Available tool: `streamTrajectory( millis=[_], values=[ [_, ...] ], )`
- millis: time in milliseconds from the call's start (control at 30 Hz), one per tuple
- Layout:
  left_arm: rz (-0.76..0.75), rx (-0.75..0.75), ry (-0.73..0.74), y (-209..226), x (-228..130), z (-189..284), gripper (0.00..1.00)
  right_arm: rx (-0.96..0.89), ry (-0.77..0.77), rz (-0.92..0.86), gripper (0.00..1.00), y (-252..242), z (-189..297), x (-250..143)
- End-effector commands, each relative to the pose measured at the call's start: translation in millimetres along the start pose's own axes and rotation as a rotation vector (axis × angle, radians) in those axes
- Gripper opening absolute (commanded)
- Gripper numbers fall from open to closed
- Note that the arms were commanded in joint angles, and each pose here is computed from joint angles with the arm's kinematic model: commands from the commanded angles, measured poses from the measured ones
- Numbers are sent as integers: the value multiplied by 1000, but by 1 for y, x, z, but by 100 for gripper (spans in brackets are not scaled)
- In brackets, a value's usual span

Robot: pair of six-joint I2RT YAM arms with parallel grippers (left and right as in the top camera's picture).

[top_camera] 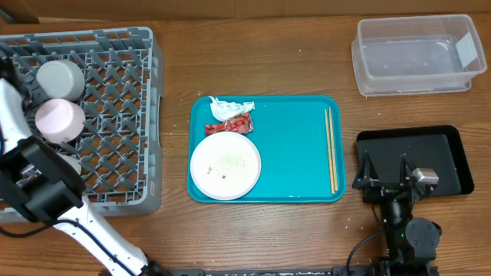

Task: Sort waste into correct bins and load items into the dishwasher
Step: 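Push the white bowl upright into the rack slots with the left gripper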

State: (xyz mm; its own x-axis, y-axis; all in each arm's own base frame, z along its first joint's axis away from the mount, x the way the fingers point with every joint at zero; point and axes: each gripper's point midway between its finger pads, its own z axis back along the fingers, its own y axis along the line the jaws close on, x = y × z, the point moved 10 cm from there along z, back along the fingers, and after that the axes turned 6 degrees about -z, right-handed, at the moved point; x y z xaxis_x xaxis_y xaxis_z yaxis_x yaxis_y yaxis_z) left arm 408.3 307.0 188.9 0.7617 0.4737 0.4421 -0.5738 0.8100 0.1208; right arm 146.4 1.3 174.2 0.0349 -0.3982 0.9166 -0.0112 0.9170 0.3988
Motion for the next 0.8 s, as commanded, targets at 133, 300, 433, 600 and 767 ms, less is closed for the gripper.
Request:
streamTrajectory(
  millis=[133,300,433,600,767],
  values=[
    [184,-151,-277,-3,34,131,4,-10,-8,3,100,-2,0,-2],
    [163,-421,-399,-20,40,183,4,-10,-8,3,100,-2,0,-2],
    [129,-382,-369,-38,39,171,4,-10,-8,3,100,-2,0,-2],
    [107,-293,-295,-63,40,124,4,-9,-8,3,100,-2,0,-2],
    [99,-266,-285,-78,46,75,4,-10,-8,3,100,-2,0,-2]
  ],
)
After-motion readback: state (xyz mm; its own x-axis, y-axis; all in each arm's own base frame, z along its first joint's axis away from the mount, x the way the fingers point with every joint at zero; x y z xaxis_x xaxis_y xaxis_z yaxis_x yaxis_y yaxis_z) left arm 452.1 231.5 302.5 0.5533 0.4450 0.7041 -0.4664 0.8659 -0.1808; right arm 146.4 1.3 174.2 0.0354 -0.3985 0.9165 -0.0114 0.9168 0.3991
